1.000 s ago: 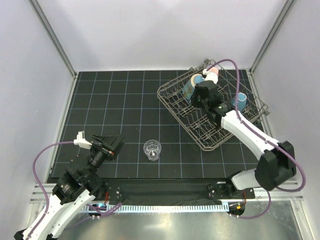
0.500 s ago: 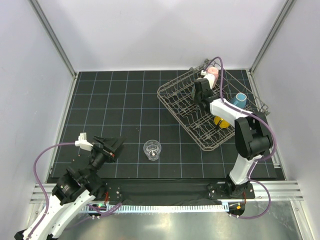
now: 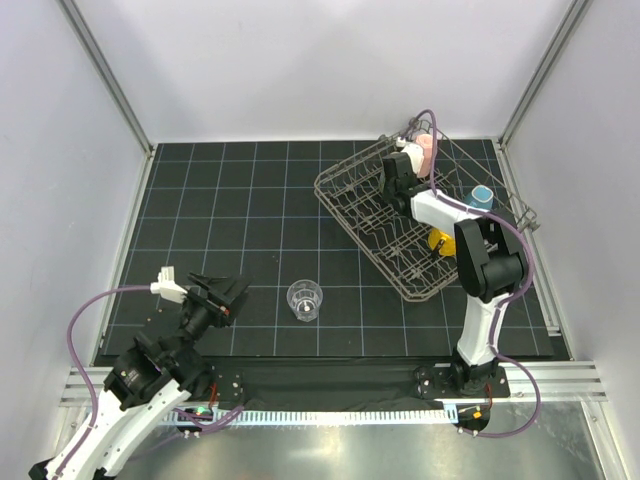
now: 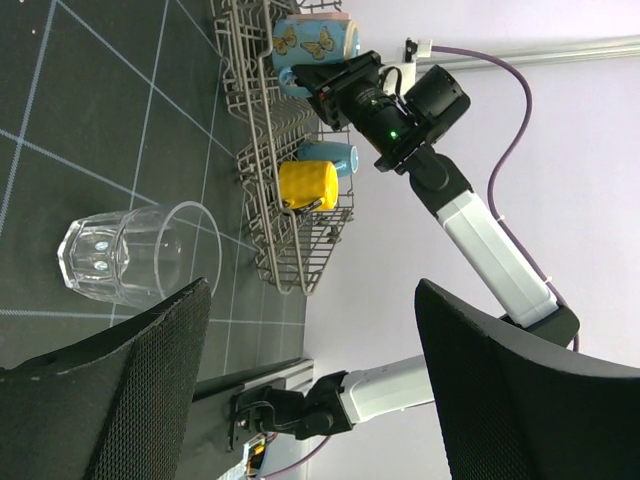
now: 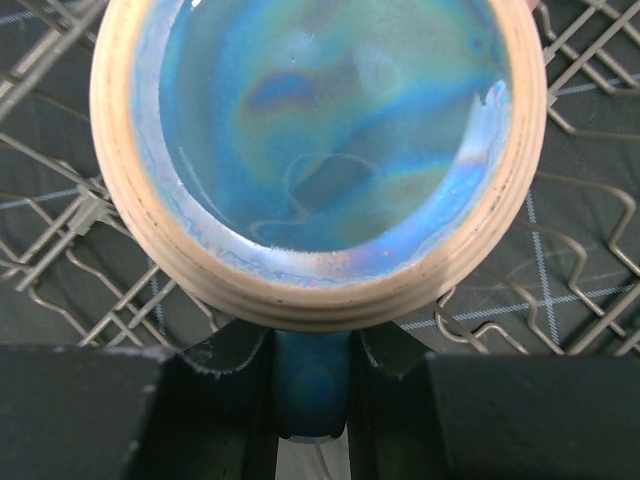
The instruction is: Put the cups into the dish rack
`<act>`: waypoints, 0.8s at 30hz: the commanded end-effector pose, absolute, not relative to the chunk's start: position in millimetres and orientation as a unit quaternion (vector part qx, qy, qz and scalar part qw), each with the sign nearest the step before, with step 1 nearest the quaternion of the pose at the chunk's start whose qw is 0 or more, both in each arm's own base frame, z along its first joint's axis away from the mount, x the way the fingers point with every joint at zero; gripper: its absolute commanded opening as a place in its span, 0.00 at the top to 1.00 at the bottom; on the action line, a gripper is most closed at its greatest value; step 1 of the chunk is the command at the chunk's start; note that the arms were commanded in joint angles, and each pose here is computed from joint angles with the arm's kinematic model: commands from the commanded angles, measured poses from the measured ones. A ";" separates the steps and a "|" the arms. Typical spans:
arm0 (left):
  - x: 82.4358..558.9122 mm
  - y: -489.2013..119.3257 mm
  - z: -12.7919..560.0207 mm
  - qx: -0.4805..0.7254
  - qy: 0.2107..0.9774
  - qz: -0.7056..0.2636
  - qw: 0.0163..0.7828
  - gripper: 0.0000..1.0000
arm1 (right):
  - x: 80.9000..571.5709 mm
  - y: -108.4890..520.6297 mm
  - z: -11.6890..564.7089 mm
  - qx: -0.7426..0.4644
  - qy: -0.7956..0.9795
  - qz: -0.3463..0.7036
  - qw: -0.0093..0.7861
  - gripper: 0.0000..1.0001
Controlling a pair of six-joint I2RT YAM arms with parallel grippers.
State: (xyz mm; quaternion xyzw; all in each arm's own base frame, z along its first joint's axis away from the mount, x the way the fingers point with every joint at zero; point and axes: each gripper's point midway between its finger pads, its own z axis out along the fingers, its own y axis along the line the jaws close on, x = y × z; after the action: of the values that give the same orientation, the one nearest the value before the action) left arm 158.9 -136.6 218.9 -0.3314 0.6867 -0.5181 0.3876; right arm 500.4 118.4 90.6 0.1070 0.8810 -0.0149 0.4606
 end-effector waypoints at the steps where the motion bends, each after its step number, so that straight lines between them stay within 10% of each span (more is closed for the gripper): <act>1: 156.5 -135.7 220.9 -0.331 0.686 -0.521 0.386 0.20 | 533.7 120.0 149.8 0.138 0.831 0.003 0.539 0.96; 13: 150.6 -141.6 222.2 -0.319 0.692 -0.531 0.370 0.20 | 519.1 126.5 117.8 0.123 0.867 0.001 0.483 0.61; 17: 148.6 -145.4 220.6 -0.316 0.699 -0.532 0.359 0.20 | 511.1 124.4 123.9 0.123 0.871 -0.002 0.476 0.31; 24: 145.5 -144.2 228.1 -0.313 0.702 -0.531 0.358 0.20 | 484.1 122.4 141.8 0.119 0.874 -0.003 0.471 0.23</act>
State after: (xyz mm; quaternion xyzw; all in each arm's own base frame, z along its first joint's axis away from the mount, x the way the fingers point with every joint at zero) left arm 150.4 -143.7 212.4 -0.3187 0.7056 -0.5196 0.3614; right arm 491.6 119.7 89.8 0.1082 0.8951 -0.0205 0.4320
